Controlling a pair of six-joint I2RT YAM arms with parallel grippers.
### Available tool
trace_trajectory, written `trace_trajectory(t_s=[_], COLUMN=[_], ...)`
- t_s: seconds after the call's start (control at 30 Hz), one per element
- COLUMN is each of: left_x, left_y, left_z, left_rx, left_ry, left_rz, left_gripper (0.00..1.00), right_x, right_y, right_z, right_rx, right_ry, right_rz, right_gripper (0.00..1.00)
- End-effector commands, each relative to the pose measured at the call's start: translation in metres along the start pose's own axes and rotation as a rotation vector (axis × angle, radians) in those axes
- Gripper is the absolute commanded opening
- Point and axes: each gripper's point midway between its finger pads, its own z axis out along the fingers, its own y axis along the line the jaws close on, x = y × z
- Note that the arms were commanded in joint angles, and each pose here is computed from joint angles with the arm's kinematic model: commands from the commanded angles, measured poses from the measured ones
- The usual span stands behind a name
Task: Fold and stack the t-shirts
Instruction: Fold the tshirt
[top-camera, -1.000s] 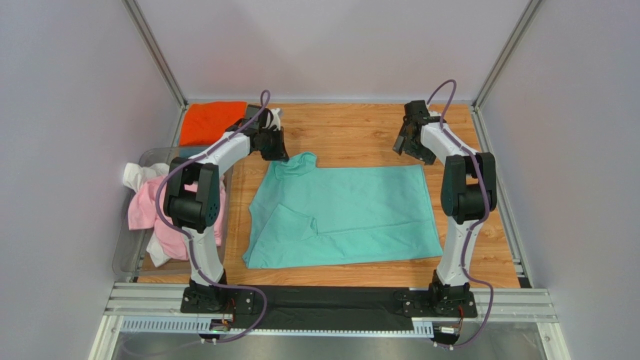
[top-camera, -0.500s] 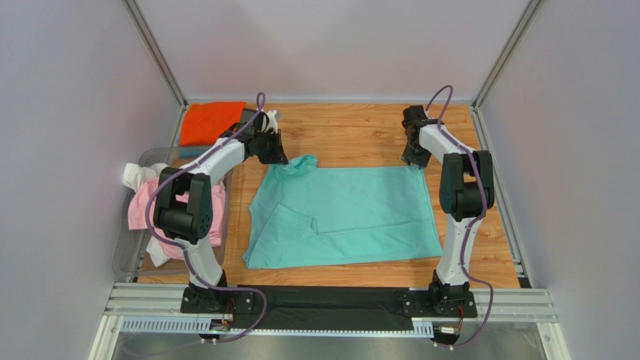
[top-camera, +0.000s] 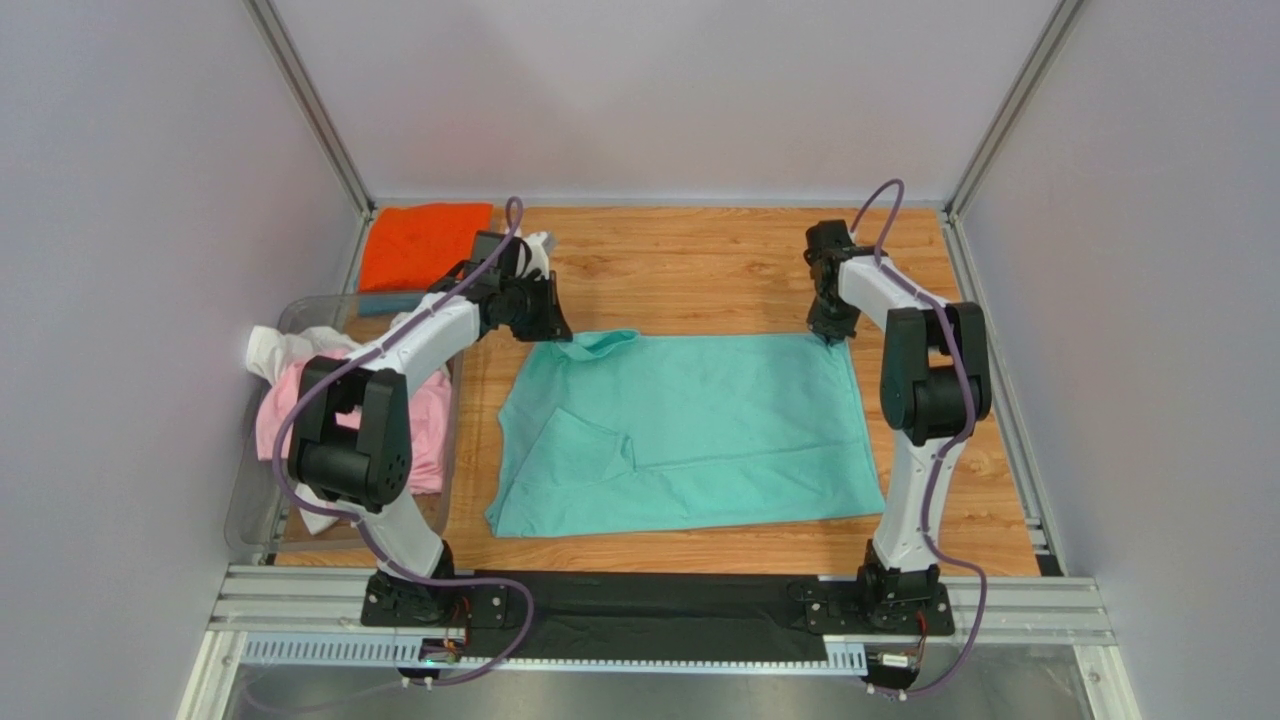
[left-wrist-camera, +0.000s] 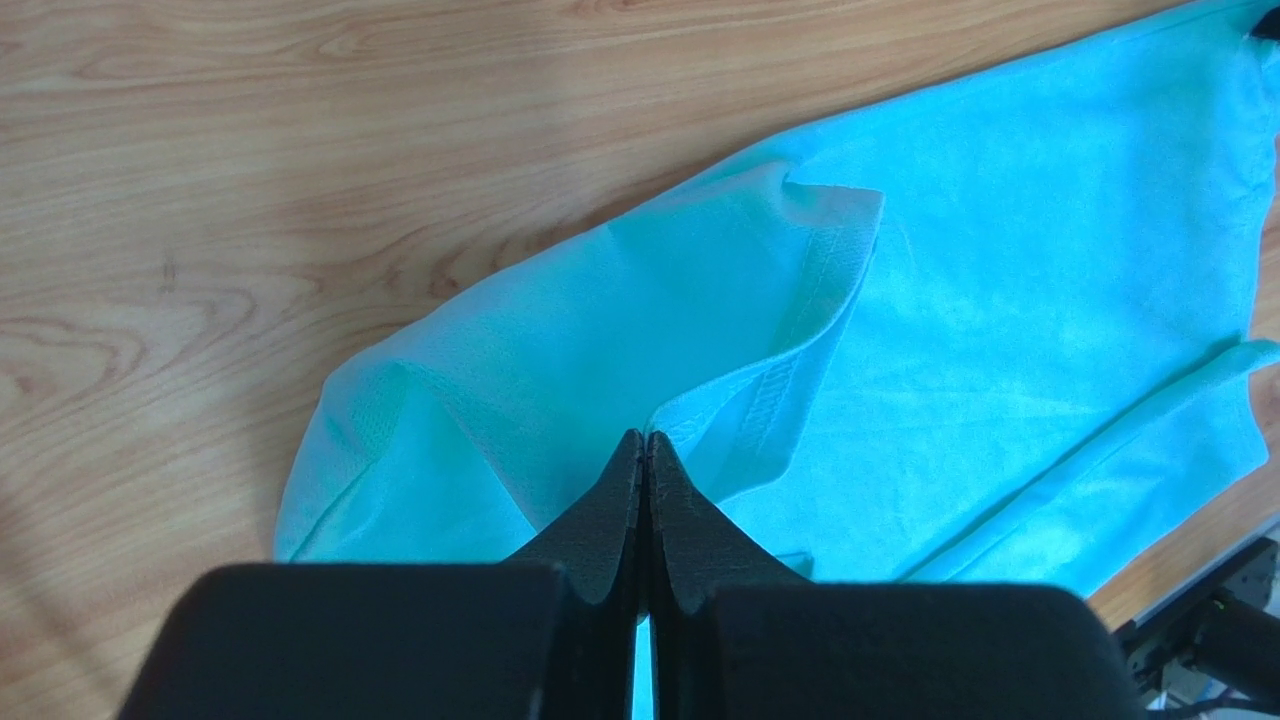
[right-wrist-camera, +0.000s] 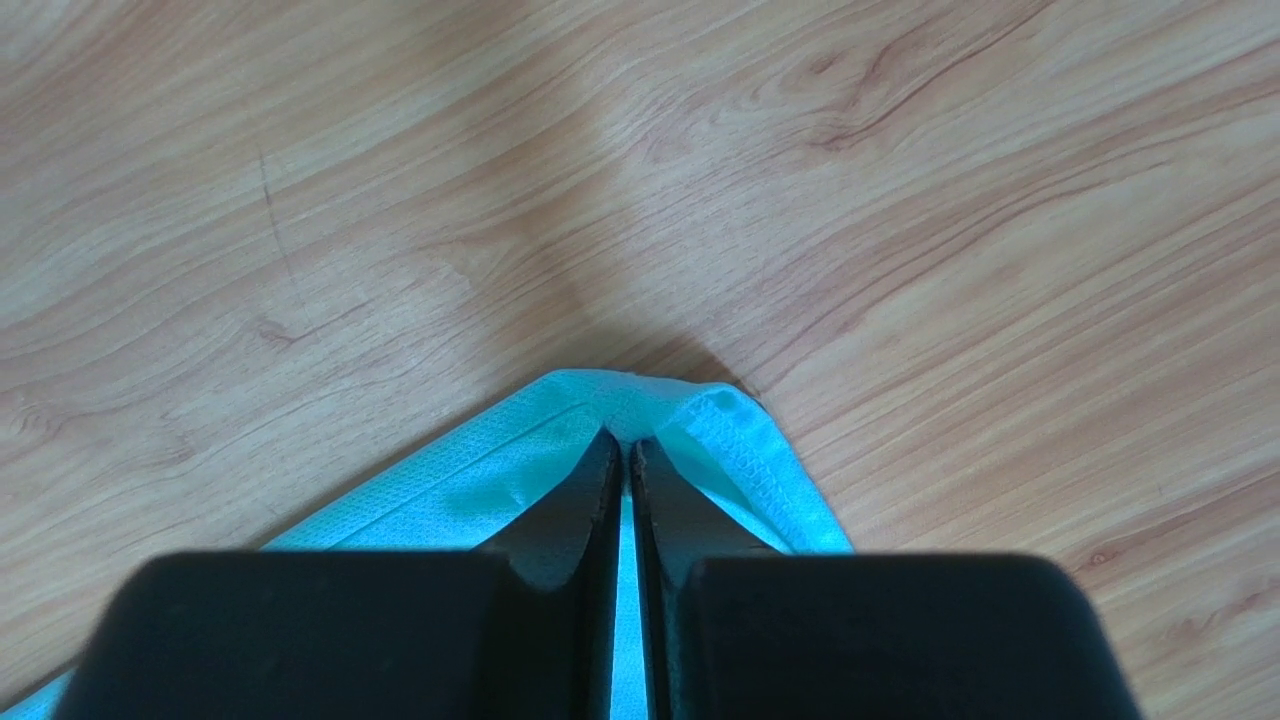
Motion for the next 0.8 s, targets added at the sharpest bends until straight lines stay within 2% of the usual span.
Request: trace_trajectory(t_s=[0.0, 0.3, 0.63, 0.77], left_x=[-0.01, 0.015, 0.058, 0.081], left_y=[-0.018, -0.03, -0.034, -0.029], left_z=[-0.019, -0.051, -0.082, -0.091], left_rx=[0.045, 0.058, 0.04, 0.025], left_ry=[-0.064, -0.101, -0.113, -0.084], left_rz=[0.023, 0.01, -0.018, -0.021], left_gripper=[0.0, 0.0, 0.0, 0.0], right_x=[-0.019, -0.002, 0.023, 0.036], right_y=[-0.001, -0.002, -0.02, -0.028], right_z=[-0.022, -0.054, -0.078, -0.086], right_rx=[-0.039, -0.184, -0.217, -0.23], right_ry=[-0.074, -0.095, -0.09, -0.078], right_rz=[0.01, -0.04, -0.058, -0.06], right_gripper=[0.06, 0.03, 0.03, 0.03])
